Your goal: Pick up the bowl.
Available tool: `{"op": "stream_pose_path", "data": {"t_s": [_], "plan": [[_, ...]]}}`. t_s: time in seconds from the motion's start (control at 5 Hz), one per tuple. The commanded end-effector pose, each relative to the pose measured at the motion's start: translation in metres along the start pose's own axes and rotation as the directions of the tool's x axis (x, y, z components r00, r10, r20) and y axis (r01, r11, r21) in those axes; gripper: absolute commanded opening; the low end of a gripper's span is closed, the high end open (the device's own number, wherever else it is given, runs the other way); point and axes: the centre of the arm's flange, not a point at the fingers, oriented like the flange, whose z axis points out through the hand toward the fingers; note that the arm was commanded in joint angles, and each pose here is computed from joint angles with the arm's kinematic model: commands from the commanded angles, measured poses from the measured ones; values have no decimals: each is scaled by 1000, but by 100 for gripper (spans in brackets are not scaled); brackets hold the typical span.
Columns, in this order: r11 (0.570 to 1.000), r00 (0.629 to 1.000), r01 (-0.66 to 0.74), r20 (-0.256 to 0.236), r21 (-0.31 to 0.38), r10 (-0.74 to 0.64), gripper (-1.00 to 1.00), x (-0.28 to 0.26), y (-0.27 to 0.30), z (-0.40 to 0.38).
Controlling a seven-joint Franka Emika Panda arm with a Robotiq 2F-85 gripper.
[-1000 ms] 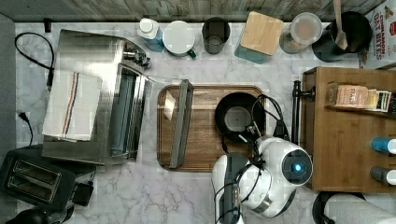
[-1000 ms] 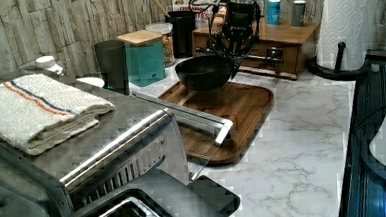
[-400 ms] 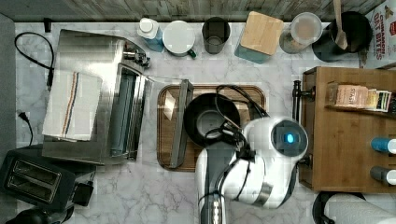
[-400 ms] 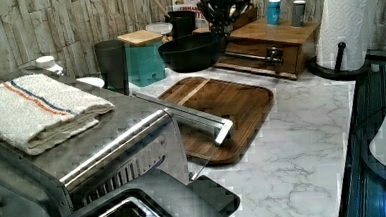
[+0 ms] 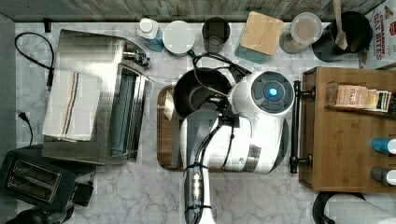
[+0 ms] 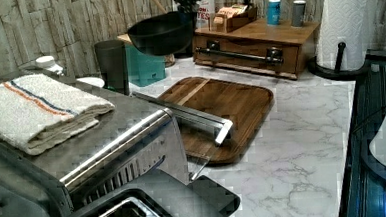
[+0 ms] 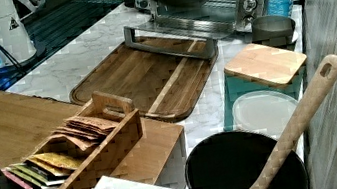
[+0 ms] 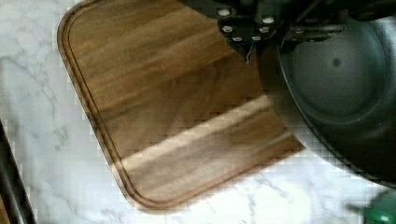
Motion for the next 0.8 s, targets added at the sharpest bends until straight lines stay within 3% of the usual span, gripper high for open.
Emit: {"op": "stream_pose_path", "data": {"t_s": [0.2,0.8], "plan": [[999,970,22,-243,43,-11,-100,-21,1,-110],[999,970,22,-244,43,-11,-100,-21,1,-111]]}}
